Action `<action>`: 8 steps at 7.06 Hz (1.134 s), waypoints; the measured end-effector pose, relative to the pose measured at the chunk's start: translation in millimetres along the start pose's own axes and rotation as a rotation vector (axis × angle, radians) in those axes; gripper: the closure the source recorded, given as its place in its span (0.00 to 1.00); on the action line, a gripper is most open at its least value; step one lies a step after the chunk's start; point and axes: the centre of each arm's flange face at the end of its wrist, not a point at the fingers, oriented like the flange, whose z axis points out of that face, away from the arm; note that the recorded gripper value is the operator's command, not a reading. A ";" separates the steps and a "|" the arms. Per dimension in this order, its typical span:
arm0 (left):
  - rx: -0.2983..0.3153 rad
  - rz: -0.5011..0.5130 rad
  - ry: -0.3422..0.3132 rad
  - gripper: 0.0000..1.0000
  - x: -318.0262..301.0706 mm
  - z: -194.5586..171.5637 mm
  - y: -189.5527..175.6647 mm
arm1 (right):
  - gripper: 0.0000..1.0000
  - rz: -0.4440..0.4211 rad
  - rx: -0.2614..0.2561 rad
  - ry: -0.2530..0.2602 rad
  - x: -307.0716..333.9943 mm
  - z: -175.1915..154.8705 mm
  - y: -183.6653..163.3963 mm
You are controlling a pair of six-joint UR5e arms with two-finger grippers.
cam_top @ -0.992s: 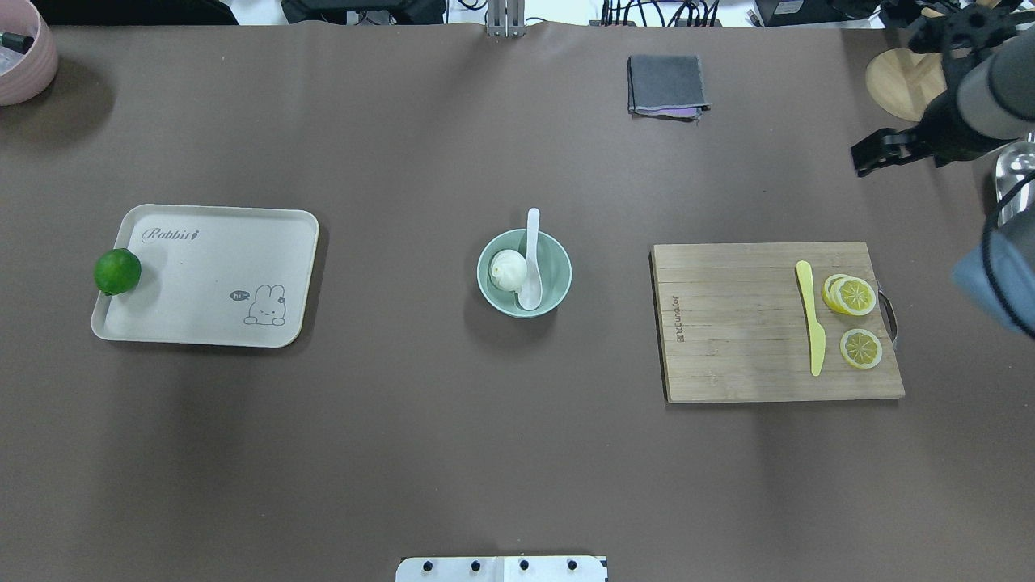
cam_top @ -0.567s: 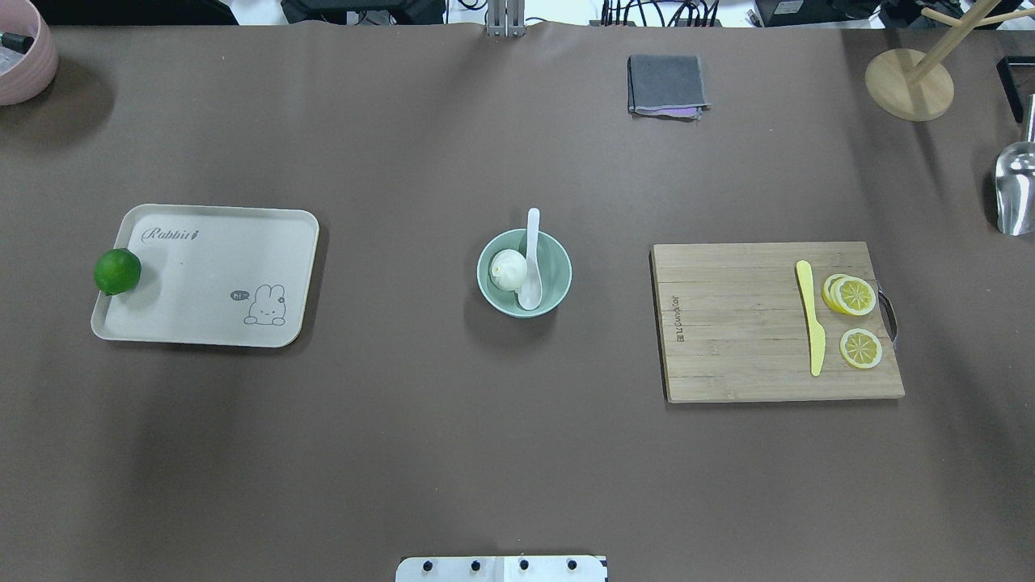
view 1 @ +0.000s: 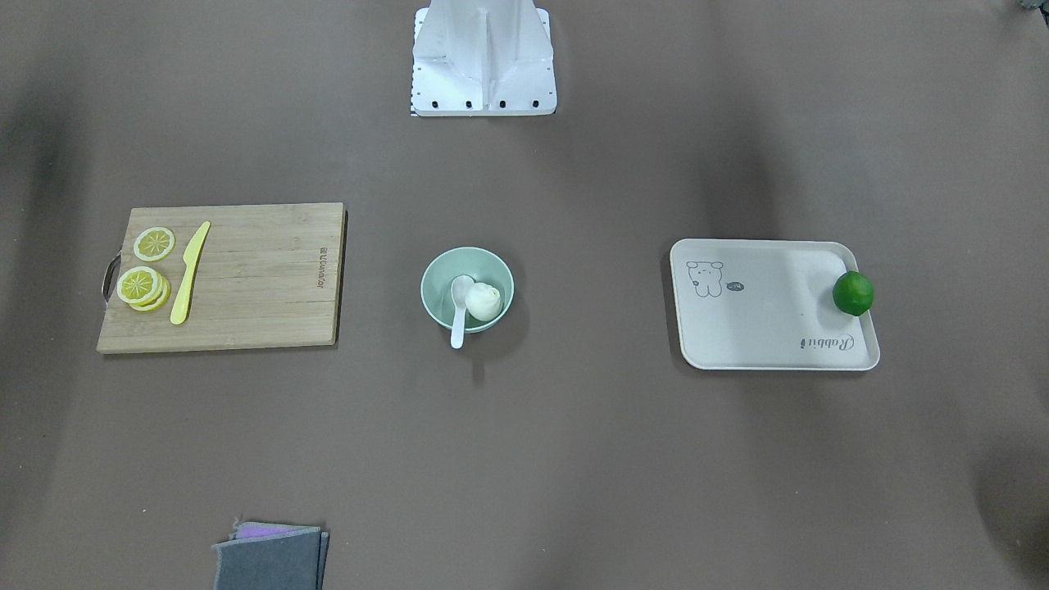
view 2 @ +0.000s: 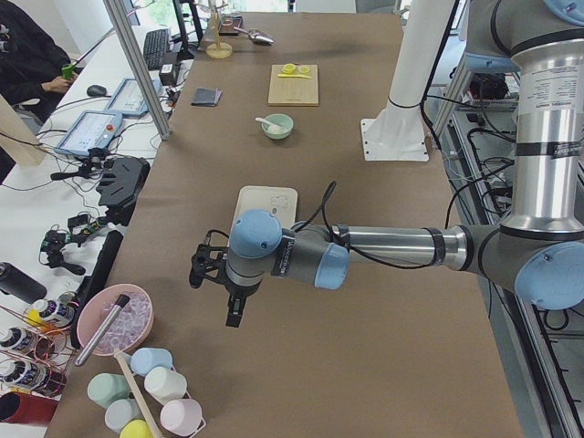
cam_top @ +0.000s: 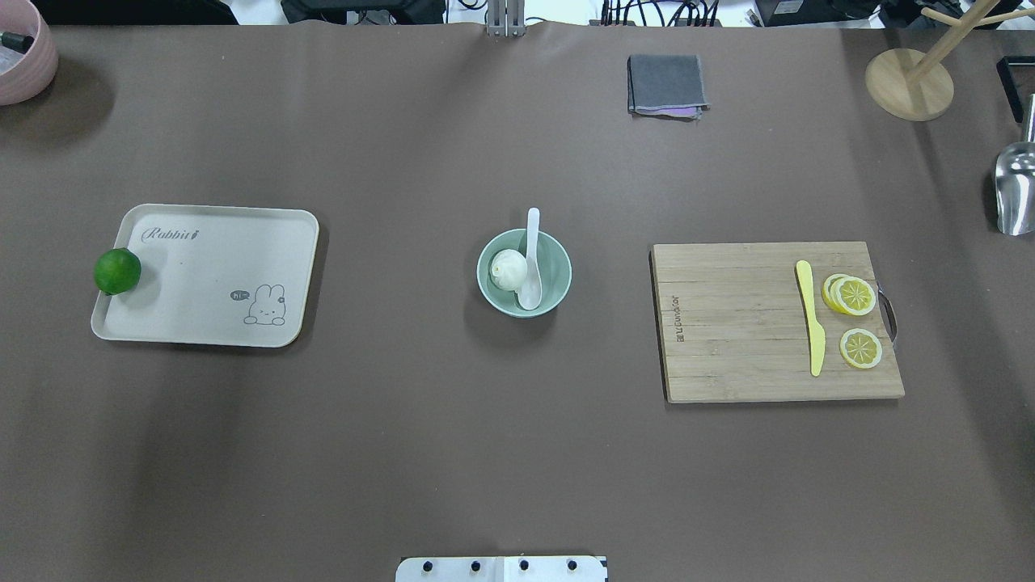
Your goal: Put spoon and bun in bowl
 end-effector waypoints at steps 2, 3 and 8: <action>-0.011 -0.038 0.012 0.01 -1.5 2.2 9.4 | 0.00 0.020 -0.015 -0.009 12.4 4.7 19.2; -0.018 -0.047 0.025 0.01 -1.3 3.6 13.1 | 0.00 0.029 -0.020 -0.013 14.9 6.9 22.8; -0.055 -0.006 0.032 0.02 18.7 21.7 12.0 | 0.00 0.043 -0.026 -0.030 17.5 11.2 26.7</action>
